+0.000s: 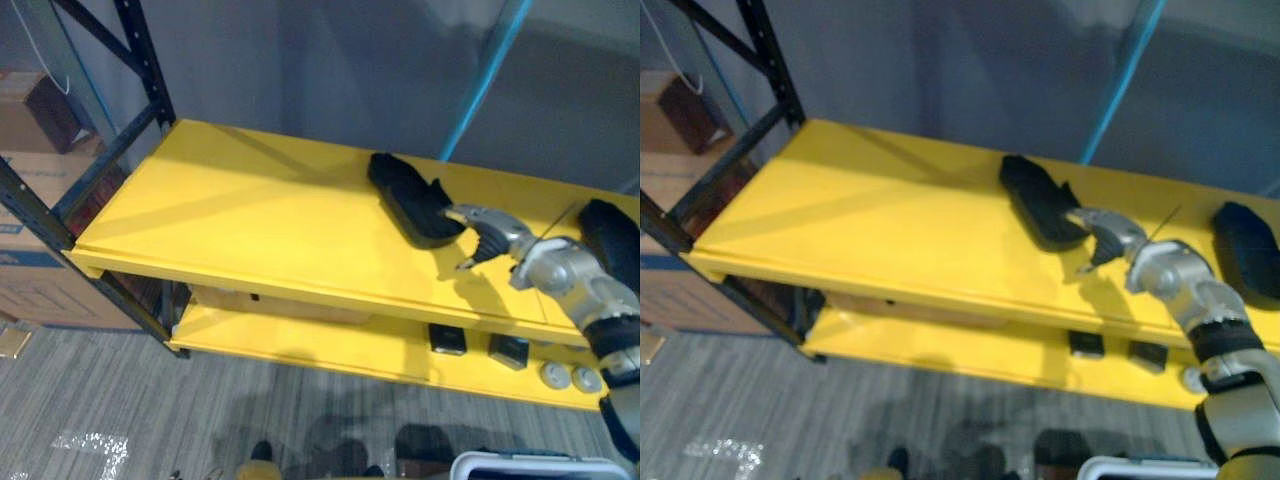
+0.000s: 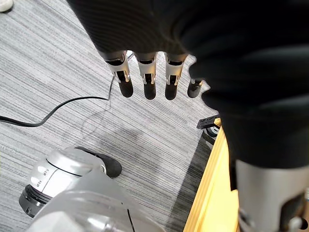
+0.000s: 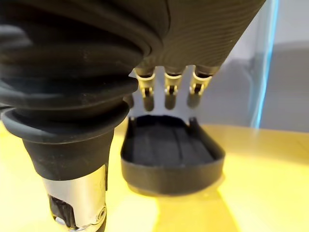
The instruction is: Walk over and take plastic housings, then place them on the shelf
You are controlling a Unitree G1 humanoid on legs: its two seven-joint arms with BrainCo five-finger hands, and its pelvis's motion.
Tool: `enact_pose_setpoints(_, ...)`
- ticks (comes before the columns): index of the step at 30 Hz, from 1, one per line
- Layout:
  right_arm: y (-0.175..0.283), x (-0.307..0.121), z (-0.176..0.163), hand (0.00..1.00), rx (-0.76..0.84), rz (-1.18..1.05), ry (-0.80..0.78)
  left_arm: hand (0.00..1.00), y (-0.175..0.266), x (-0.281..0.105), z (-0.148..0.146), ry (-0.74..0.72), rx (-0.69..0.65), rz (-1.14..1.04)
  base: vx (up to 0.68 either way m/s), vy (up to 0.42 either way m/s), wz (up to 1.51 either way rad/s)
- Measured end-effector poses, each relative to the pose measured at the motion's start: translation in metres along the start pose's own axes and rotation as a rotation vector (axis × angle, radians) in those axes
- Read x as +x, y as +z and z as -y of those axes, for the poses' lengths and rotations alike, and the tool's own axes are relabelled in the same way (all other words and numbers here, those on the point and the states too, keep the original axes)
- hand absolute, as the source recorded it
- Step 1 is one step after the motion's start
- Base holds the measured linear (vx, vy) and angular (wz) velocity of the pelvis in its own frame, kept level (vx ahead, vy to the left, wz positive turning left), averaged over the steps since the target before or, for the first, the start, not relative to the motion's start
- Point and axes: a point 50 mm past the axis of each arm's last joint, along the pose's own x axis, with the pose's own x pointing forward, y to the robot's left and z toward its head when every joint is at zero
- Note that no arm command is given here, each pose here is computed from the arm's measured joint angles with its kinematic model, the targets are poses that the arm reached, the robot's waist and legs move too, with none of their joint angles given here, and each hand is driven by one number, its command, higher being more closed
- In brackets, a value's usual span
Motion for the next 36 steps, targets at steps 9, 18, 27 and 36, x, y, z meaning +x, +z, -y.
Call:
enact_pose_setpoints(9,-0.014,-0.004,-0.017,0.00,-0.023,-0.077,0.081,0.00,0.002,0.000,0.006,-0.047,0.026,0.014,0.00,0.000,0.01)
enact_pose_setpoints(18,-0.018,-0.002,-0.018,0.00,-0.028,-0.101,0.100,0.00,0.001,-0.001,0.008,-0.061,0.033,0.014,-0.01,-0.002,0.06)
enact_pose_setpoints(27,-0.017,0.005,-0.005,0.00,-0.078,-0.085,0.092,0.00,0.002,-0.001,0.012,-0.083,0.043,0.020,0.00,0.000,0.00)
enact_pose_setpoints(36,-0.013,0.007,-0.003,0.00,-0.095,-0.058,0.080,0.00,0.002,-0.002,0.013,-0.091,0.047,0.026,0.00,0.000,0.03)
